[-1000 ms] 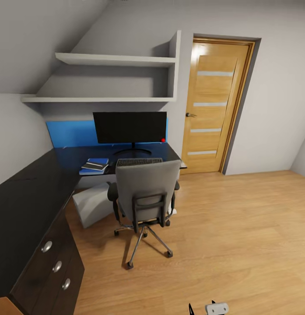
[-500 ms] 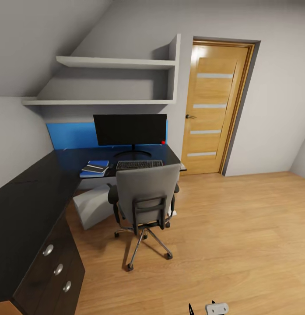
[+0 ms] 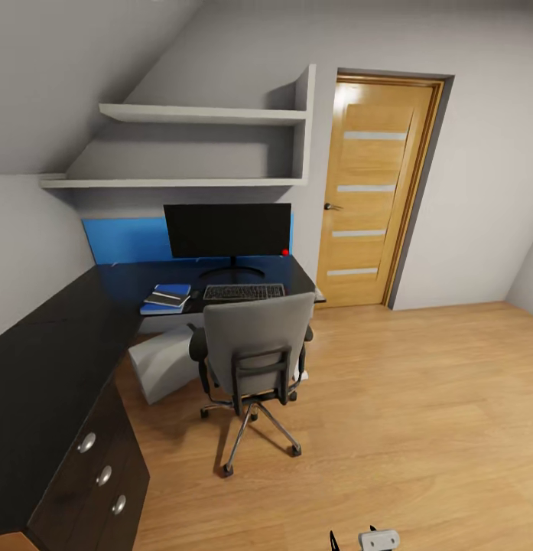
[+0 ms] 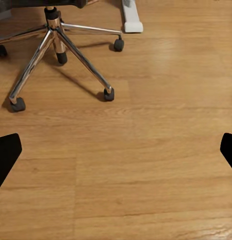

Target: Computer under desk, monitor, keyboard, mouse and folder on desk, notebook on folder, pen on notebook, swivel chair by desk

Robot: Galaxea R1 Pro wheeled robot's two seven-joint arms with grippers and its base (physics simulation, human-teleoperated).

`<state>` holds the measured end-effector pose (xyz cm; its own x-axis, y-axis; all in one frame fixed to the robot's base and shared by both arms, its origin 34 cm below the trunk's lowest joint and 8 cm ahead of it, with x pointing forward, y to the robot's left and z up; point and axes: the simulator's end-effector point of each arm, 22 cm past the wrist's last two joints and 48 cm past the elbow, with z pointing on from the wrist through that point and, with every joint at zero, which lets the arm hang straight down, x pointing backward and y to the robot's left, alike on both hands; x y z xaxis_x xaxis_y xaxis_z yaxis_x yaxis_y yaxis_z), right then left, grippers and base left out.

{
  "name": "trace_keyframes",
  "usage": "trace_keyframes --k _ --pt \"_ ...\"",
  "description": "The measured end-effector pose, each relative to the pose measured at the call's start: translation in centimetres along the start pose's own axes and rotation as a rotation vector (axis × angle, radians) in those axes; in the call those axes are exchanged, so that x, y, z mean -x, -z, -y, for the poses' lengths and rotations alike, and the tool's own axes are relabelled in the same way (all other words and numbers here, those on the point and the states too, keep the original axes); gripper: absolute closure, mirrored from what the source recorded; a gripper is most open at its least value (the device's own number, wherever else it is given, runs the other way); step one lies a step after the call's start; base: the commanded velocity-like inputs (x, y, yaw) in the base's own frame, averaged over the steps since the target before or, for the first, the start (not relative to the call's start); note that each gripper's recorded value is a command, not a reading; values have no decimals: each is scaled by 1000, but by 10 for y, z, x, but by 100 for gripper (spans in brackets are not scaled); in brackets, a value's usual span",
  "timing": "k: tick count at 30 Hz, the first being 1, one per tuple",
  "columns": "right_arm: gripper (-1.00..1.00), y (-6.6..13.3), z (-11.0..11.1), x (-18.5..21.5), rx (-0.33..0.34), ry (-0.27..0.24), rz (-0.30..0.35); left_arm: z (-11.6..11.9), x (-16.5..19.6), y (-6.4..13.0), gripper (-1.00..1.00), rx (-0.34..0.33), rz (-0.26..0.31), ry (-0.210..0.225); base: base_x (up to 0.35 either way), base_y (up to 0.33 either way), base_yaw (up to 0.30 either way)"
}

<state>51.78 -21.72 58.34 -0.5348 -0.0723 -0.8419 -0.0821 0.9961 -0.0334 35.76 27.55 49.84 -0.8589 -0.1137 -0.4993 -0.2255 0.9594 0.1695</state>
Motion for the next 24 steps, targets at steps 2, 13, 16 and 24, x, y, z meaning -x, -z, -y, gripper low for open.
trace_keyframes --k 2,13,16,24 --pt "-100 2 0 3 0 0 0 -2 2 2 -100 2 1 0 0 0 0" --pt "-100 7 0 11 0 0 0 -5 7 10 -100 2 0 -2 0 0 0" --pt "-100 7 0 11 0 0 0 -4 7 10 -100 0 -2 -1 0 0 0" --pt "-100 7 0 11 0 0 0 -6 6 10 -100 5 -4 9 0 0 0"
